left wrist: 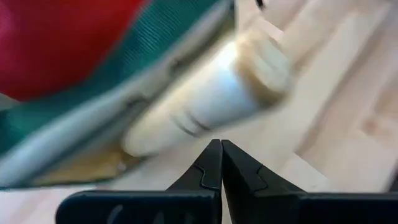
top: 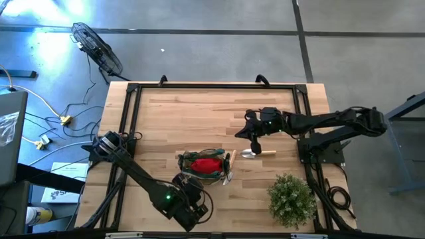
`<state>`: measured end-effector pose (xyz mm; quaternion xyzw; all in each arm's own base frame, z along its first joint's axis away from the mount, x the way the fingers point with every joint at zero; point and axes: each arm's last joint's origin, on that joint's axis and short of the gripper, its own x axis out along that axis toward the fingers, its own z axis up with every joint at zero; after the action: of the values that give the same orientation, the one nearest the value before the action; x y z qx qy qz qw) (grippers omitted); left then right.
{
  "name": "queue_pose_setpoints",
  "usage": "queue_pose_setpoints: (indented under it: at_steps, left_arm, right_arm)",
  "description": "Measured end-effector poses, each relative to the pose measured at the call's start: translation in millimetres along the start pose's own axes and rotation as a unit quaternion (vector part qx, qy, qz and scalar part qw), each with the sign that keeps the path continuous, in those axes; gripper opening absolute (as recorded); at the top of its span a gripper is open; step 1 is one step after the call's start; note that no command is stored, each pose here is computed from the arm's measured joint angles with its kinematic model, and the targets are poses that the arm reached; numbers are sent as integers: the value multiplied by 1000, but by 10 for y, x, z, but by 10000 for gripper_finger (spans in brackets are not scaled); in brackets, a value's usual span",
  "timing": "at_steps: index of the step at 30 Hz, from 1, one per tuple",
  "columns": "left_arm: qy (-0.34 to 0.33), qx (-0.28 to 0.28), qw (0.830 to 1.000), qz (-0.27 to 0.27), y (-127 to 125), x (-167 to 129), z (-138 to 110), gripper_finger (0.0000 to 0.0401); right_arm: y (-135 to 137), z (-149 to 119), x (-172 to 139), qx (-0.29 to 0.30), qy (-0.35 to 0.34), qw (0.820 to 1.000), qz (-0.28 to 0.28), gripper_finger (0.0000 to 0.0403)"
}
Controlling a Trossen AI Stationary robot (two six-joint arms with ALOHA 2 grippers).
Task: Pick & Place Garden tools in Gardening bag
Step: Put the left brown trowel into the green gardening bag, then adjust the green gardening bag
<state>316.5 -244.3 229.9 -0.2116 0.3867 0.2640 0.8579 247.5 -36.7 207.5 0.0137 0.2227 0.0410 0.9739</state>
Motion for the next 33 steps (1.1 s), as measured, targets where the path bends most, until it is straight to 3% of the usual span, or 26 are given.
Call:
queue_pose_setpoints:
  at_steps: [10,20,27,33]
  left_arm:
    - [69,-17,996,-62,-102,0,-14,0]
    - [129,-69,989,28,121,111,-130,0]
    - [126,-73,987,73,328,378,-199,0]
    - [121,-49,988,83,443,572,-92,0]
  right_arm:
    - [-33,-98,200,-3,7,1000,19,3]
    - [-71,-214,404,10,7,1000,25,3]
    - [-84,-234,464,11,-3,1000,26,3]
    - [-29,-228,475,16,-3,999,38,3]
